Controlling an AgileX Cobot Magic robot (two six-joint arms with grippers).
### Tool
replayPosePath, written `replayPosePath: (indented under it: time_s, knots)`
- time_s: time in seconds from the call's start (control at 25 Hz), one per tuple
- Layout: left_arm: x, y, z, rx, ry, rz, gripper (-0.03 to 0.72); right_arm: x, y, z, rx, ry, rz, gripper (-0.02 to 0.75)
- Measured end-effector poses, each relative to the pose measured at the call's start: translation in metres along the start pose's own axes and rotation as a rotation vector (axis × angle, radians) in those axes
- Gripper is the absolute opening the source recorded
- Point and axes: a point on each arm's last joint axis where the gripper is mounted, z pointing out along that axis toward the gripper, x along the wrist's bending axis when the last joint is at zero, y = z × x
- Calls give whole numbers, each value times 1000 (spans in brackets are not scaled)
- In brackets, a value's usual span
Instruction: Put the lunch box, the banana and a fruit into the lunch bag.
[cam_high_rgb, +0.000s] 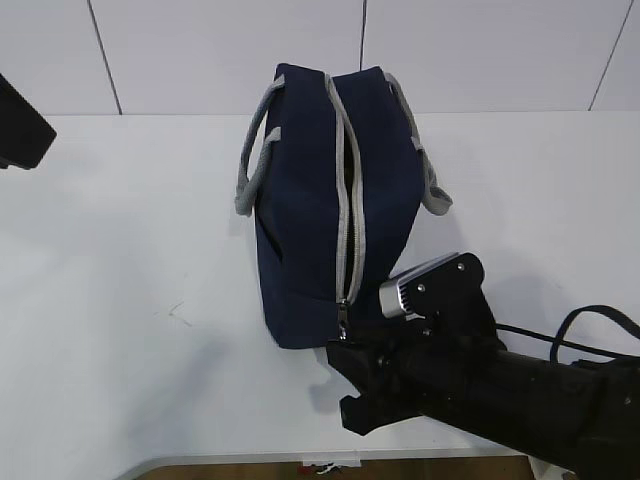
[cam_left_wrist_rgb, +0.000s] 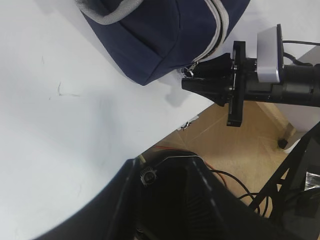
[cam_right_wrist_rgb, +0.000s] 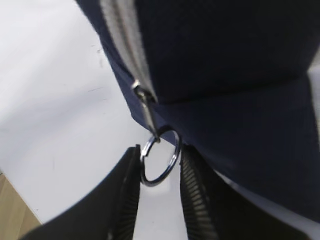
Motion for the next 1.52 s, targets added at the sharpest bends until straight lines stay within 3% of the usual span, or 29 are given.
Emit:
replayPosePath:
  time_s: [0.48,0.8,1.16,1.52]
  knots:
    - [0,0,0,0,0,0,244,-1,0,0,-3,-14,52,237]
    - [0,0,0,0,0,0,244,-1,1,0,-14,-13,56,68]
    - [0,0,0,0,2,1,244,0,1,0,-10,5,87,13]
    - [0,0,0,0,2,1,244,5,11,-7,-34,34,79,13]
